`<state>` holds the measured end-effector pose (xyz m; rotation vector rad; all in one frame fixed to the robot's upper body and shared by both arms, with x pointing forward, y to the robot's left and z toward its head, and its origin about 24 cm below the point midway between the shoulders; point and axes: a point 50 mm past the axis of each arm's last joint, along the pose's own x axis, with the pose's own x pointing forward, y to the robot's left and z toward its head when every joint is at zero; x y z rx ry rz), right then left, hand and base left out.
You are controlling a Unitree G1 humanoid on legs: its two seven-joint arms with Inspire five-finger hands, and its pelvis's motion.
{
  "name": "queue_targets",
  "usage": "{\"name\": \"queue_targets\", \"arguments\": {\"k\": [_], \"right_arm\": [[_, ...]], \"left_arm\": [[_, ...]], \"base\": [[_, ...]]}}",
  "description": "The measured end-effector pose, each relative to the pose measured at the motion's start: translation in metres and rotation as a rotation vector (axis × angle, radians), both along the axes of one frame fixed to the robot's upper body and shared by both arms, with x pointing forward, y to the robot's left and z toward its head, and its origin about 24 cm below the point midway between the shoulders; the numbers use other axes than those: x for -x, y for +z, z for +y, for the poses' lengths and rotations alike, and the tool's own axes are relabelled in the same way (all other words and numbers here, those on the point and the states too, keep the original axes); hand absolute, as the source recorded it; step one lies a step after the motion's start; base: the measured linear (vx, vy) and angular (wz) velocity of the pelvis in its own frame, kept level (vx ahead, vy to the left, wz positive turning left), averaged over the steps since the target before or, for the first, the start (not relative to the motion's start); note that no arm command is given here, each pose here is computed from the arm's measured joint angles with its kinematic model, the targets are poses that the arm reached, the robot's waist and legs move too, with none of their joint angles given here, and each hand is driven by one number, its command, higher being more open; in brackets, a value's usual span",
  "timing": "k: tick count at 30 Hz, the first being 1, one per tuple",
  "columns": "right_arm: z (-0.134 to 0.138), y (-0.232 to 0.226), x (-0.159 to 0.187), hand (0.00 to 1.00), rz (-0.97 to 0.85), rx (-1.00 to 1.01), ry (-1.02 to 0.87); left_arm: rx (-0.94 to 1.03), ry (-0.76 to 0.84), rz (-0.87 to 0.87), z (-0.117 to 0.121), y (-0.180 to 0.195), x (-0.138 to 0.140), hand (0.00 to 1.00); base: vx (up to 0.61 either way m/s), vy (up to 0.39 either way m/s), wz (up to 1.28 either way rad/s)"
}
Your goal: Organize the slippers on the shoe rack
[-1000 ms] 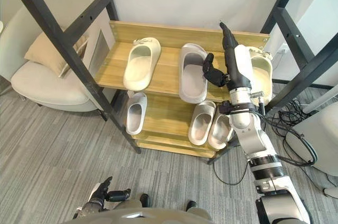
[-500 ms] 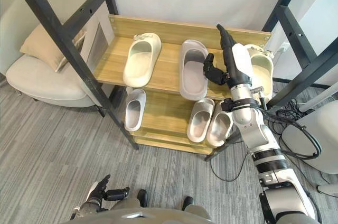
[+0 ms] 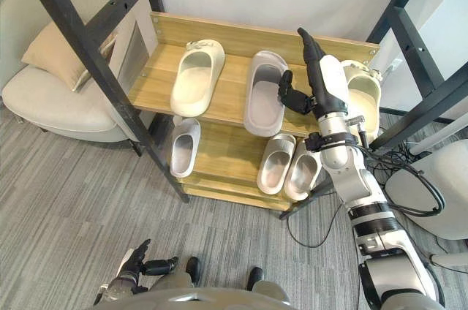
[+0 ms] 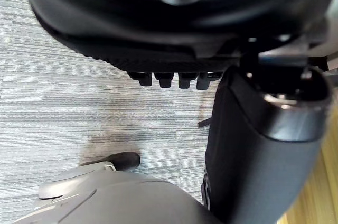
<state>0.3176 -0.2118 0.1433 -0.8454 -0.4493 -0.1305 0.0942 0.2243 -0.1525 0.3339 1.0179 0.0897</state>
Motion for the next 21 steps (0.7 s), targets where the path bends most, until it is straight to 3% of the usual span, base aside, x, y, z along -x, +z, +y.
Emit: {"name": "queue_targets", "arguments": {"k": [21], "right_arm": [[0.014,0.005,0.003,1.0,-0.017,0.02,0.076]], "left_arm": [[-0.002,-0.002,-0.005,0.001,0.001,-0.001,1.0]], "base": [[0.0,0.0,0.01]]}}
